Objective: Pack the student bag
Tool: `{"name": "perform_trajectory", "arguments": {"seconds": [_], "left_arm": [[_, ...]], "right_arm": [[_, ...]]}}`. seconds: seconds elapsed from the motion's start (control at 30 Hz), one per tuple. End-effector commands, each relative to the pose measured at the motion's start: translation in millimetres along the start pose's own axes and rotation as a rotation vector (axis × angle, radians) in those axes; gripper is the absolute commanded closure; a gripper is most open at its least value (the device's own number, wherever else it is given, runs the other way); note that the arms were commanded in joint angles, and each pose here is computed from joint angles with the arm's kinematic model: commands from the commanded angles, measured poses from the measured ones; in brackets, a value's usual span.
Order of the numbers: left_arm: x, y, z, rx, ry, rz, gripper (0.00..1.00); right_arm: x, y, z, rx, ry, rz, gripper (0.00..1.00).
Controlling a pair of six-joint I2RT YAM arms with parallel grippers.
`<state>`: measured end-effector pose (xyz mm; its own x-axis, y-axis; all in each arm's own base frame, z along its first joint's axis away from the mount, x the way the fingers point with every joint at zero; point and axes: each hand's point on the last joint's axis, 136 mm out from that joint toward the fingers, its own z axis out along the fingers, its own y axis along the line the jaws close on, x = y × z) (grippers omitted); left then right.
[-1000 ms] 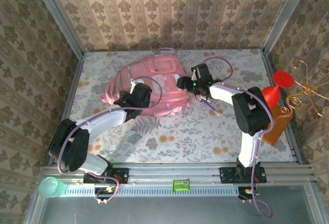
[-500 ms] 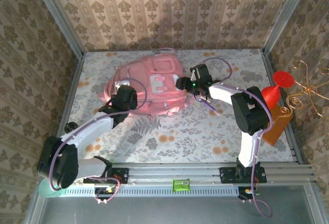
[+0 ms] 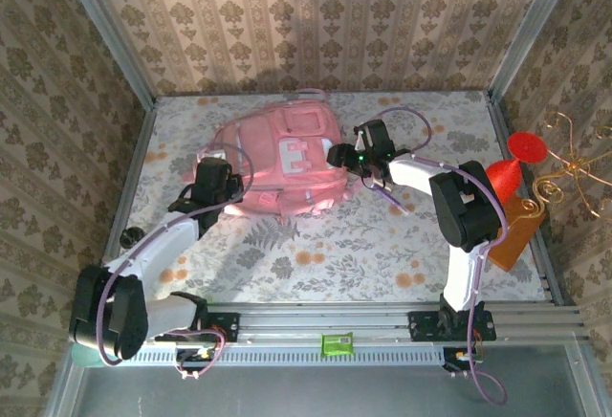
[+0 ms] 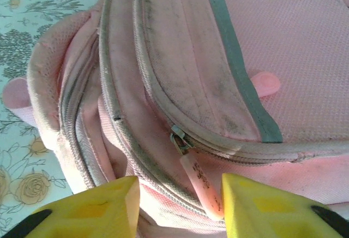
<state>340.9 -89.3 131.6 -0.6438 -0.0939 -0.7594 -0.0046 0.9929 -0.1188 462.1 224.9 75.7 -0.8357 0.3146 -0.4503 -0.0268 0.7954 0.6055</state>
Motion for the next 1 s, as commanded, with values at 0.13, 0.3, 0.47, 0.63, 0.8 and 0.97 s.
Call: {"name": "perform_trajectory", "arguments": {"seconds": [0.13, 0.3, 0.47, 0.63, 0.8, 0.97], "left_arm": [[-4.0, -6.1, 6.0, 0.068, 0.030, -0.008, 0.64], [-6.1, -5.5, 11.6, 0.066, 0.052, -0.002, 0.67], [-1.4, -4.3, 17.9, 0.057, 0.072, -0.005, 0.74], [1.3, -4.8, 19.5, 0.062, 0.076, -0.014, 0.82], [1.4, -5.7, 18.1, 0.069, 0.079, 0.001, 0.95], [5.2, -15.3, 9.5, 0.135, 0.091, 0.015, 1.00]], "right_arm": [[13.1, -8.1, 6.6, 0.008, 0.036, 0.020, 0.33], [13.3, -8.0, 7.8, 0.006, 0.038, 0.022, 0.33], [13.8, -8.8, 8.6, 0.007, 0.040, 0.023, 0.33], [13.2, -11.6, 8.8, 0.013, 0.040, 0.024, 0.32], [10.0, -13.6, 6.8, 0.016, 0.034, 0.026, 0.32], [1.9, -17.8, -3.0, 0.031, 0.028, 0.026, 0.32]]}}
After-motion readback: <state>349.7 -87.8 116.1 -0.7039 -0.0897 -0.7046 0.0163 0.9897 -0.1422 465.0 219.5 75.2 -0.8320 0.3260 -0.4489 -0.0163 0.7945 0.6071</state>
